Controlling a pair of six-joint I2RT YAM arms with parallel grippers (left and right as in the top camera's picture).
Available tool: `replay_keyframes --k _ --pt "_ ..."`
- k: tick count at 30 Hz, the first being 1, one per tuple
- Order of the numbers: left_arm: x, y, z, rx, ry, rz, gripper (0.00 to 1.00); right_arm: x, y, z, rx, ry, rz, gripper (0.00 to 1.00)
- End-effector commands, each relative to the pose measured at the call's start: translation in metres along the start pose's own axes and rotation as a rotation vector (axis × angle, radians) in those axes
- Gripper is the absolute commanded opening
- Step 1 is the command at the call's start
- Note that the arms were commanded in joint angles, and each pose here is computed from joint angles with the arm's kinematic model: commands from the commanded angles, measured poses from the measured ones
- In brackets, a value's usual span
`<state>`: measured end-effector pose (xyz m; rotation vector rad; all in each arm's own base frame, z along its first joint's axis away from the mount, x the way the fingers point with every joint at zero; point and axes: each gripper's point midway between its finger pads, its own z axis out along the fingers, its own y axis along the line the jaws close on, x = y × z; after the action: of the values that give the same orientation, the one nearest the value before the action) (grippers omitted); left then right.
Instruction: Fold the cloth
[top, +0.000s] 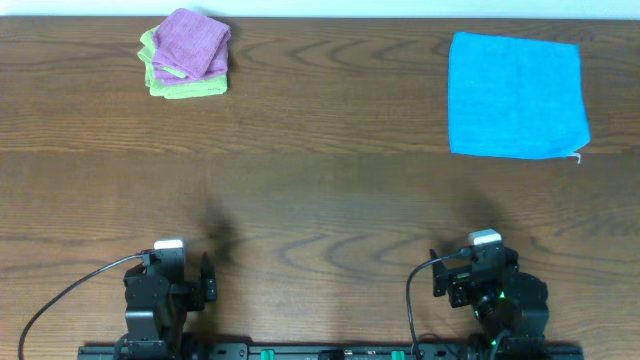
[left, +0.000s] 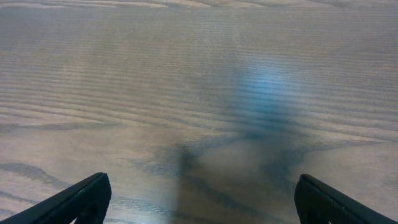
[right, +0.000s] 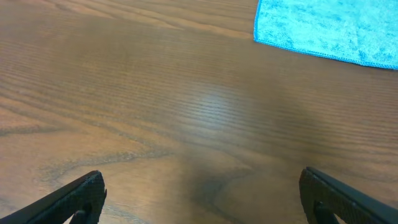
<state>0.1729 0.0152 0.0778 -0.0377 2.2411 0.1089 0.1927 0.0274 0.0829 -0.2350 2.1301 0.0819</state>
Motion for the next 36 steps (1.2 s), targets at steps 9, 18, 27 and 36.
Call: replay_keyframes --k 9,18,27,36 --pt "0.024 -0.001 0.009 0.001 0.073 0.030 0.95 0.003 -0.001 0.002 0.008 0.004 -0.021 0.99" --pt "0.024 -0.001 0.009 0.001 0.073 0.030 0.96 -0.028 -0.005 -0.010 0.026 -0.055 0.074 0.99" --pt "0.024 -0.001 0.009 0.002 0.073 0.030 0.95 -0.120 -0.038 -0.032 0.120 0.069 0.219 0.99" --pt "0.024 -0.001 0.009 0.001 0.073 0.030 0.95 -0.192 -0.075 0.005 0.155 0.289 0.301 0.99"
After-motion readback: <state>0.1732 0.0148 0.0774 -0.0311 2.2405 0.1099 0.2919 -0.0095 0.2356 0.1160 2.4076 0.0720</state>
